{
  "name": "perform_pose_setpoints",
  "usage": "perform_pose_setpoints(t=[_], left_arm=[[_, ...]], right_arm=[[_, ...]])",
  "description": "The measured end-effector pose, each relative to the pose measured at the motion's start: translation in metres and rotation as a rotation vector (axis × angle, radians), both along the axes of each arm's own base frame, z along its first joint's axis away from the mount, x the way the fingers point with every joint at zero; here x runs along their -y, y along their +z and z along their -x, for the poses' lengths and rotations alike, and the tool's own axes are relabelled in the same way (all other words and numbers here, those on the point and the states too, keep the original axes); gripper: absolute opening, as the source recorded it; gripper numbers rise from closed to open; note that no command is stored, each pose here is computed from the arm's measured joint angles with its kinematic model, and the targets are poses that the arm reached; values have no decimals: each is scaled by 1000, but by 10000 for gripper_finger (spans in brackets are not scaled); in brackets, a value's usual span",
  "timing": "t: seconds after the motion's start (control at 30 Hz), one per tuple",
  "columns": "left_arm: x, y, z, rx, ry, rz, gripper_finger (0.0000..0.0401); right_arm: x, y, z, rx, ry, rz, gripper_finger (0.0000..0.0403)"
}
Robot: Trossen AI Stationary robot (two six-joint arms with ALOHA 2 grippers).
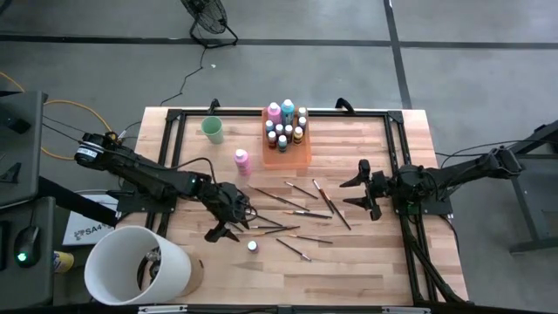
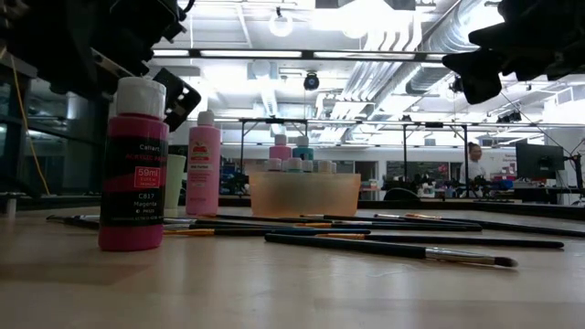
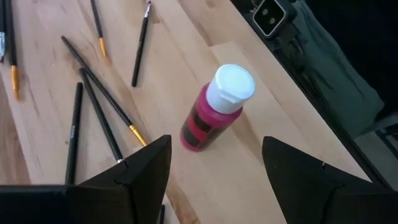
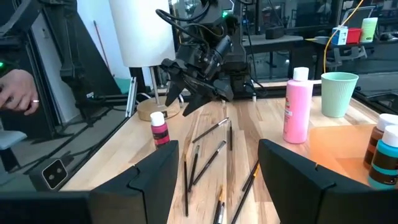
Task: Pick & Place Paint Supplies
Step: Put the pink paint bottle into the orange bin
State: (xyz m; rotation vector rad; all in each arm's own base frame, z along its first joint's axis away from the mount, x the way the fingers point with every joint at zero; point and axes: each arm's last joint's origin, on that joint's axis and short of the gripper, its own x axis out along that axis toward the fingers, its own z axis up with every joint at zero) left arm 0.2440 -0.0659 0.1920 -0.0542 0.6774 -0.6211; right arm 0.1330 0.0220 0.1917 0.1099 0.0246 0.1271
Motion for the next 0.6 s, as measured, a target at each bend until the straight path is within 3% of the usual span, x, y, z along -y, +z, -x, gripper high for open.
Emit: perform_pose_setpoints(t=[0.47, 0.6], left_arm=[[2, -2, -13, 131, -32, -39, 248], [3, -11, -15, 96, -44, -42, 248]], right_arm=[[0, 0, 0, 0, -3, -1, 215], [0, 0, 0, -1, -4, -1, 215]])
